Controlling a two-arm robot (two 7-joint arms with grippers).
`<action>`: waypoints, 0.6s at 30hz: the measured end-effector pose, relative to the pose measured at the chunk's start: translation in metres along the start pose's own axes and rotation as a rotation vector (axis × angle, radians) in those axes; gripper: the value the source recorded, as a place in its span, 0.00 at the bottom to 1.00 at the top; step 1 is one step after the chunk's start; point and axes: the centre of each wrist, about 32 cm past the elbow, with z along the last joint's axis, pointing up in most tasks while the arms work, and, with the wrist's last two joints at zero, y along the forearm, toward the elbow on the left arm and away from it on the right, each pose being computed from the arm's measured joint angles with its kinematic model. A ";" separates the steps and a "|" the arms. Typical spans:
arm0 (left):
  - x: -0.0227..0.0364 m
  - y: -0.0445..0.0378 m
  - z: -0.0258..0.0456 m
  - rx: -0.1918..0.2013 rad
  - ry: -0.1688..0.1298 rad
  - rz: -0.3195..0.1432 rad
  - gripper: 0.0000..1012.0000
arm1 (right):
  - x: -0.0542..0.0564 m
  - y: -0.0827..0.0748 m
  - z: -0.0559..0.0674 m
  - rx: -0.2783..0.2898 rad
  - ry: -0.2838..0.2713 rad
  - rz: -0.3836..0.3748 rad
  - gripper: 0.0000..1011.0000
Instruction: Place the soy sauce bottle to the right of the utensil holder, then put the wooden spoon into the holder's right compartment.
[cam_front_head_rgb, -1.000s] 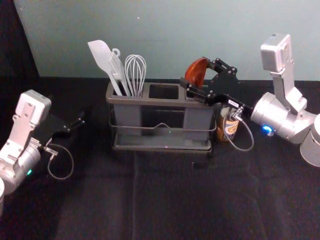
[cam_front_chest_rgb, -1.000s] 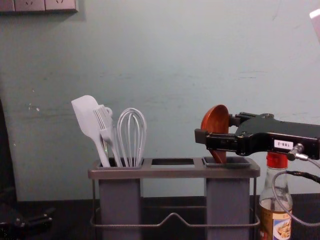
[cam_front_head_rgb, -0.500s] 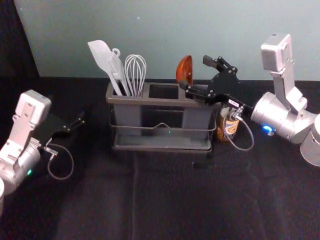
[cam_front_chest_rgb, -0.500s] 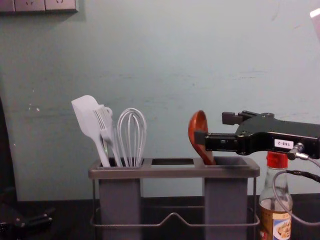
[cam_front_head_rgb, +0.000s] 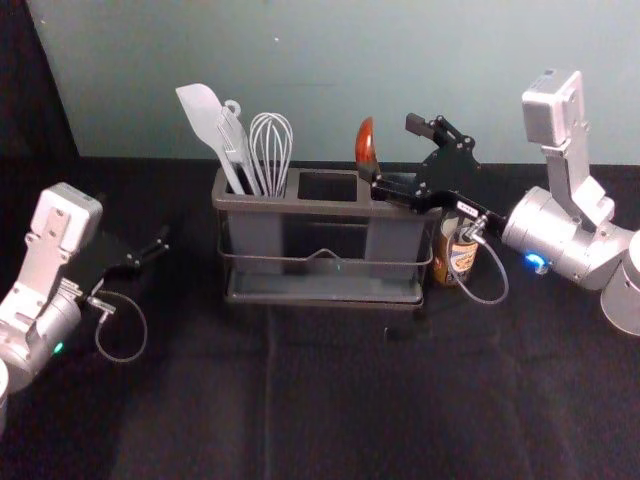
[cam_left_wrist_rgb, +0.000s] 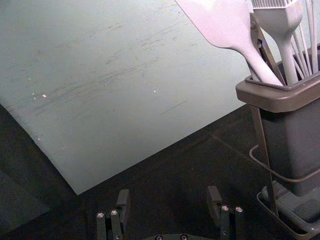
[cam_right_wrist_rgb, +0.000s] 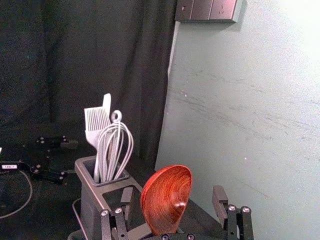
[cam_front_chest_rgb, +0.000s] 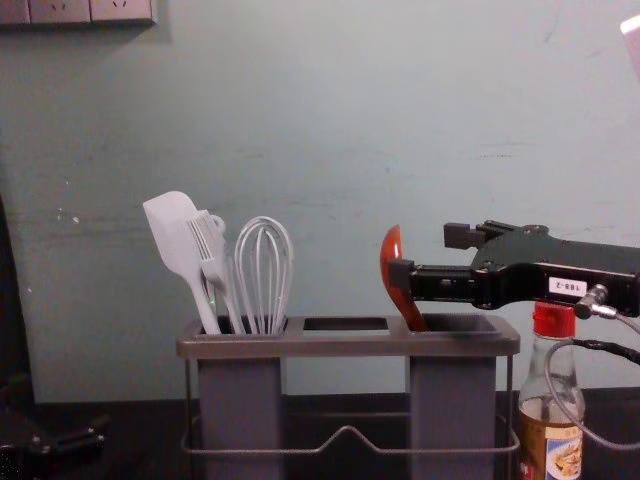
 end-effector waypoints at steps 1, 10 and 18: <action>0.0000 0.0000 0.0000 0.000 0.000 0.000 0.99 | 0.000 0.000 0.000 -0.001 0.000 0.000 0.99; 0.0000 0.0000 0.0000 0.000 0.000 0.000 0.99 | -0.002 -0.009 0.019 0.034 -0.020 -0.003 0.99; 0.0000 0.0000 0.0000 0.000 0.000 0.000 0.99 | -0.012 -0.027 0.038 0.087 -0.020 -0.078 0.99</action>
